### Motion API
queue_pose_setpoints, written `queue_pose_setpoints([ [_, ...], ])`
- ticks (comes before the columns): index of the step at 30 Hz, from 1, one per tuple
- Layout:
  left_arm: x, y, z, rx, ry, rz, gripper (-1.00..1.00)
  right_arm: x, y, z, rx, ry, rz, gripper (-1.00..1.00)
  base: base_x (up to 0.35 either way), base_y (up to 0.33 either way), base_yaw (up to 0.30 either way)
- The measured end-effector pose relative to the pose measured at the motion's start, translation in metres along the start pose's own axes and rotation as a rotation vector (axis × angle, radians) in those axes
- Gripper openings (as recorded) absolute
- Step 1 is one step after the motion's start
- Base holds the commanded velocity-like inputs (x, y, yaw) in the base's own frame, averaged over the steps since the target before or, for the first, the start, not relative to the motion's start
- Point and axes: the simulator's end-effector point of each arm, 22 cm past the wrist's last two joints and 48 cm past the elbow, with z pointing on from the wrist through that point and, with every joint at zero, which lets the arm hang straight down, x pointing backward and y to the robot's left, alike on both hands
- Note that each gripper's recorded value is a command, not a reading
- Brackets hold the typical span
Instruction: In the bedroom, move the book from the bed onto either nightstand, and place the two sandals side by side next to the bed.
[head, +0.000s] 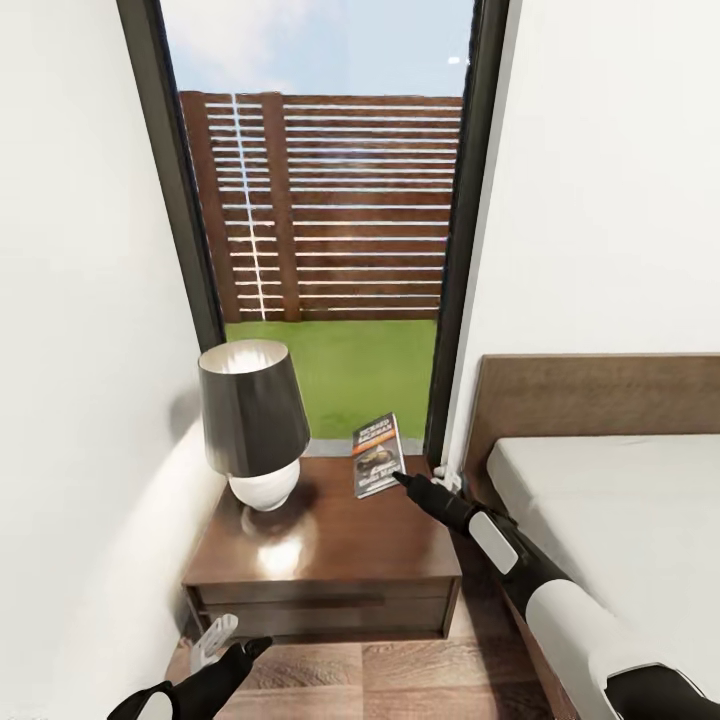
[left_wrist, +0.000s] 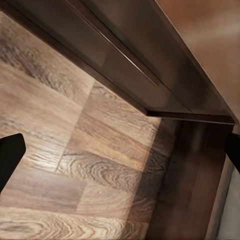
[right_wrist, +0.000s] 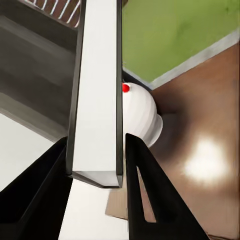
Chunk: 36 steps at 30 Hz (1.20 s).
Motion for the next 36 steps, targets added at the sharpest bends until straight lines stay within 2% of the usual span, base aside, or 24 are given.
queue_pose_setpoints([
  [8, 0.006, 0.012, 0.01, -0.001, 0.0, 0.001, 1.0, 0.007, -0.012, 0.002, -0.001, -0.022, -0.018, -1.0, 0.0, 0.0, 0.0],
  [36, 0.034, 0.063, 0.047, -0.02, 0.008, 0.0, 1.0, 0.049, -0.059, 0.005, 0.005, -0.016, -0.01, -1.0, 0.0, 0.0, 0.0],
])
